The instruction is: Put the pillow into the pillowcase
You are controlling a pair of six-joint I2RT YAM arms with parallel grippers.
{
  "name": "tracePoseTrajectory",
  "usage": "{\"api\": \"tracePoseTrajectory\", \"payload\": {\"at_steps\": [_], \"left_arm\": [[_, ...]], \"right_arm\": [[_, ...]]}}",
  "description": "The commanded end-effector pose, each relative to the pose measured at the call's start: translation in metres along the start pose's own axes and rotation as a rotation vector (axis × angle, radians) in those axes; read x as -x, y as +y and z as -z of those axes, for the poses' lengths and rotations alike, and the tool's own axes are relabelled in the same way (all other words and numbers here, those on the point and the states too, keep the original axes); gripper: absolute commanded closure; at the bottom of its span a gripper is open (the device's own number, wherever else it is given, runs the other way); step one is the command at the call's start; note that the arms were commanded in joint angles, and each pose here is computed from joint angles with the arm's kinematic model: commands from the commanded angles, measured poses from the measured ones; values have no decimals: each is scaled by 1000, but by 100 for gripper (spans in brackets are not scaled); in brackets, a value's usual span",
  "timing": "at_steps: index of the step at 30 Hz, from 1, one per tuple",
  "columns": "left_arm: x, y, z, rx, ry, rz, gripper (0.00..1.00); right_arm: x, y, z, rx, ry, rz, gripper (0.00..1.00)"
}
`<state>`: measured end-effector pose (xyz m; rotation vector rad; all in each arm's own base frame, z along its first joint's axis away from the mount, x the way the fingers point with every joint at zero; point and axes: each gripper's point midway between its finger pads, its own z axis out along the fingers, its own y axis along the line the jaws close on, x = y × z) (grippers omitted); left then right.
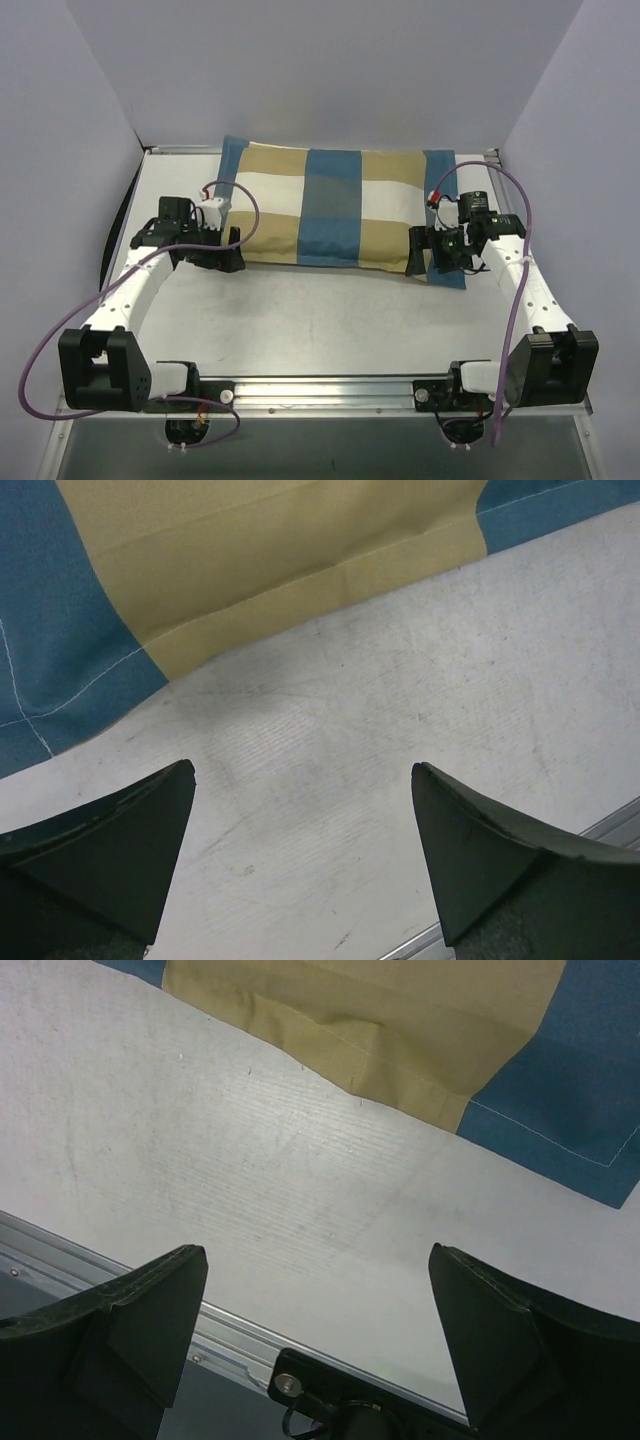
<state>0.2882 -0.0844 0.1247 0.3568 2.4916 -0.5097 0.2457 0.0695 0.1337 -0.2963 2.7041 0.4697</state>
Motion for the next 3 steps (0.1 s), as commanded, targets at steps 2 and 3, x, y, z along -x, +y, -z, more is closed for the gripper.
{"api": "tracePoseTrajectory", "payload": {"at_steps": [2,3], "left_arm": [[22,-8,10,-36,-105,-84,3],[22,-10,12,-38,-109,-89,3]], "right_arm": [[-6,5,3,10,-3,-1,0],[-7,6,4,11,-9,3,0]]}}
